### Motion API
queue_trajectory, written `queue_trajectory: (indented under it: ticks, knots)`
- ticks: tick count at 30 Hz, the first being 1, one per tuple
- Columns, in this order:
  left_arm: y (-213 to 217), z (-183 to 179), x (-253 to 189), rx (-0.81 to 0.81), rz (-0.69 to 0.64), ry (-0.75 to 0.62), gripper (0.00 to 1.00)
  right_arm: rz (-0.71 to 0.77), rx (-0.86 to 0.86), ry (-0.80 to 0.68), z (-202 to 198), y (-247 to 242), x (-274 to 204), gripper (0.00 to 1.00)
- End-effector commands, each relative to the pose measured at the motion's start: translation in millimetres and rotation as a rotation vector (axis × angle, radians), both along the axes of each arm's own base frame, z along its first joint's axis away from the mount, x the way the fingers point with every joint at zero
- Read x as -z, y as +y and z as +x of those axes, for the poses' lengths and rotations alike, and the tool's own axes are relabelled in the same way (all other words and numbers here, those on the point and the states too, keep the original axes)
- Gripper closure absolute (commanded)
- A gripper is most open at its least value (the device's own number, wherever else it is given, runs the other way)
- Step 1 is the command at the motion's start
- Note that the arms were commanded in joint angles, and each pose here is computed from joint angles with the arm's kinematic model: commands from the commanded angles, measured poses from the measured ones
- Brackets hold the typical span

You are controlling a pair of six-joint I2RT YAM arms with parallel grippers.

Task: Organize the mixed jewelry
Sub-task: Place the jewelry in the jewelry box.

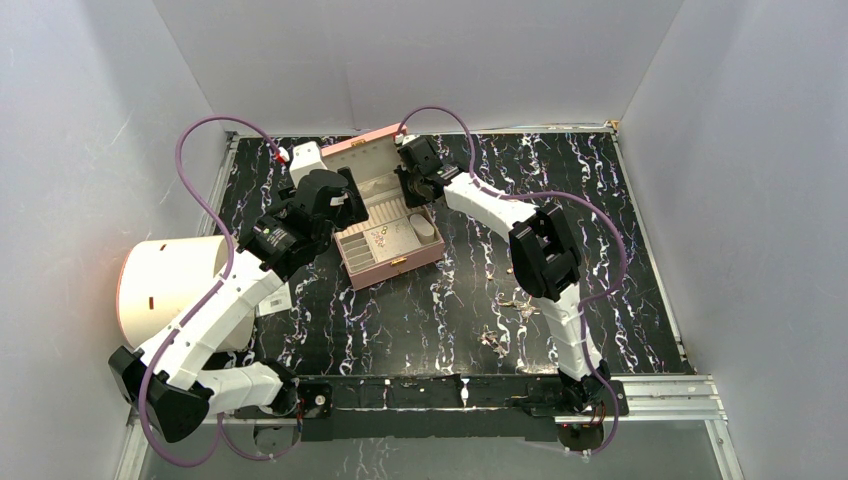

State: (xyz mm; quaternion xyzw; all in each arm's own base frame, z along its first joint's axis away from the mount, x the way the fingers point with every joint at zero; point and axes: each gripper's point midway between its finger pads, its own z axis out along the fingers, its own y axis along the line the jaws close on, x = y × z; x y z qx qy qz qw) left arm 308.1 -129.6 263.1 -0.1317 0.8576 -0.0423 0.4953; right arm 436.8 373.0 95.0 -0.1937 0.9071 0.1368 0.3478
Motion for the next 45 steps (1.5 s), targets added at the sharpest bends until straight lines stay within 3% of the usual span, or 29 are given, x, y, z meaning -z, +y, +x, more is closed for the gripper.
queue_trajectory:
  ticks: [1, 6, 13, 35, 45]
  knots:
    - [5.7, 2.5, -4.0, -0.022, -0.001, -0.024, 0.21, -0.031, 0.004, 0.028, -3.4, -1.0, 20.1, 0.82]
    - [5.8, 3.1, -3.9, -0.021, -0.001, -0.023, 0.21, 0.012, 0.012, -0.016, 2.4, 4.6, -8.3, 0.64]
    - [6.4, 3.3, -1.6, -0.022, 0.0, -0.018, 0.22, 0.044, 0.033, -0.072, 9.3, 4.9, -40.2, 0.61]
    - [6.8, 1.8, 4.4, -0.021, -0.007, -0.004, 0.21, 0.012, 0.051, -0.101, 11.1, -5.2, -42.6, 0.8]
    - [6.8, 1.9, 6.0, -0.021, -0.008, -0.001, 0.22, -0.041, 0.044, -0.054, 7.8, -8.3, -13.9, 0.84]
